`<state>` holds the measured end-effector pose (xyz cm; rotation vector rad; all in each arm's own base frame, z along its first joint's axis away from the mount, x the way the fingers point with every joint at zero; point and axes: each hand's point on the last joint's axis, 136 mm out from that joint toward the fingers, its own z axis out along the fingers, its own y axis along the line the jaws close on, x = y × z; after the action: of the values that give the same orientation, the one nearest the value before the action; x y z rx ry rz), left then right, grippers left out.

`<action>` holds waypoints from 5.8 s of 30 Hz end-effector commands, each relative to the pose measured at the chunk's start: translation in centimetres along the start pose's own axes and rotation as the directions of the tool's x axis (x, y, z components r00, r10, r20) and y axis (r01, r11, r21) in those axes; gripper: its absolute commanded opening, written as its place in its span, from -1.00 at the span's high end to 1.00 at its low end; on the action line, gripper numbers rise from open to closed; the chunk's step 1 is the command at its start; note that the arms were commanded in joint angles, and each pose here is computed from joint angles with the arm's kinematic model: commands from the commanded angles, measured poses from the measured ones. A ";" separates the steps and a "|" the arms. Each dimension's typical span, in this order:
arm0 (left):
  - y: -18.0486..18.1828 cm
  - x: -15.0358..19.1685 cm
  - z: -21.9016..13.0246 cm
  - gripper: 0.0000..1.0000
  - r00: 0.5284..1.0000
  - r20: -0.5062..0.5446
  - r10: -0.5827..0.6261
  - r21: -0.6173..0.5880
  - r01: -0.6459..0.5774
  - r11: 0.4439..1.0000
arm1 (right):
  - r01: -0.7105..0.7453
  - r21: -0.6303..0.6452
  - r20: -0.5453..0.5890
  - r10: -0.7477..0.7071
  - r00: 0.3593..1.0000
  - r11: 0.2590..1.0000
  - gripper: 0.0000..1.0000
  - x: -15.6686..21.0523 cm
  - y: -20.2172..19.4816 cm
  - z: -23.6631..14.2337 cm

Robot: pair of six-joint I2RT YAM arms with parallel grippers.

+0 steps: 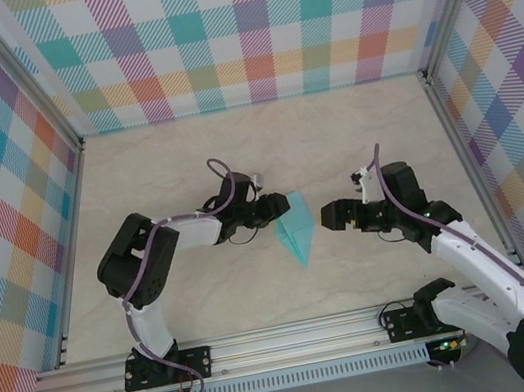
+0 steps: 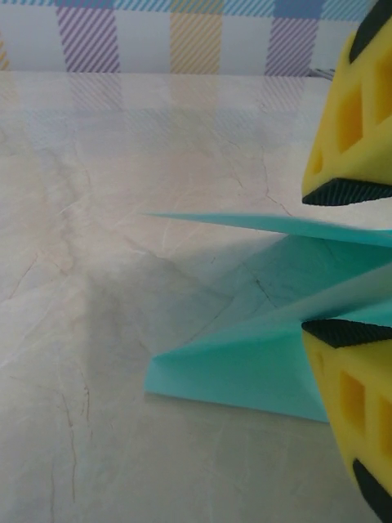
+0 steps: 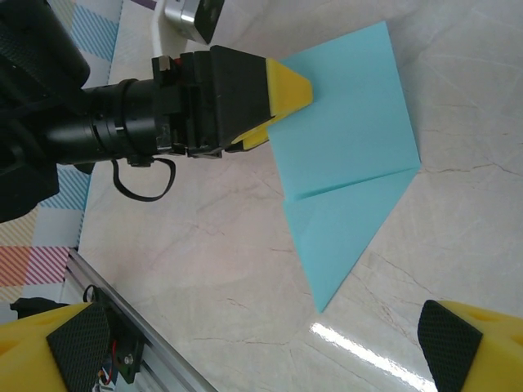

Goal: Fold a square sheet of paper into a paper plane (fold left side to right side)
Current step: Fold the wing for the fifth time at the center of the table.

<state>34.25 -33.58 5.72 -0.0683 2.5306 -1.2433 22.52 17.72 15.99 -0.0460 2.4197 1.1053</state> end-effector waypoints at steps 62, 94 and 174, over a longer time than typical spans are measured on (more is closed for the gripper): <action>-1.1 2.2 -2.7 0.99 0.988 0.005 0.155 0.240 -0.152 0.959 | -0.039 -0.276 -0.267 -0.038 0.963 0.960 0.74 -0.7 -5.2 12.9; -4.0 14.2 -8.9 -0.29 0.791 -0.183 0.584 -0.310 -0.610 0.729 | -0.217 0.006 -0.355 0.205 0.912 0.976 0.92 0.4 -4.2 12.7; -2.1 13.1 -3.6 1.00 0.895 -0.179 0.409 -0.450 -0.444 0.775 | -0.086 0.230 -0.062 0.103 0.993 0.969 -0.42 -1.2 -4.6 2.1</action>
<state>20.56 -33.24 5.16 0.5034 2.6413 -0.2222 26.45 15.37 13.09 0.1192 2.6168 0.7978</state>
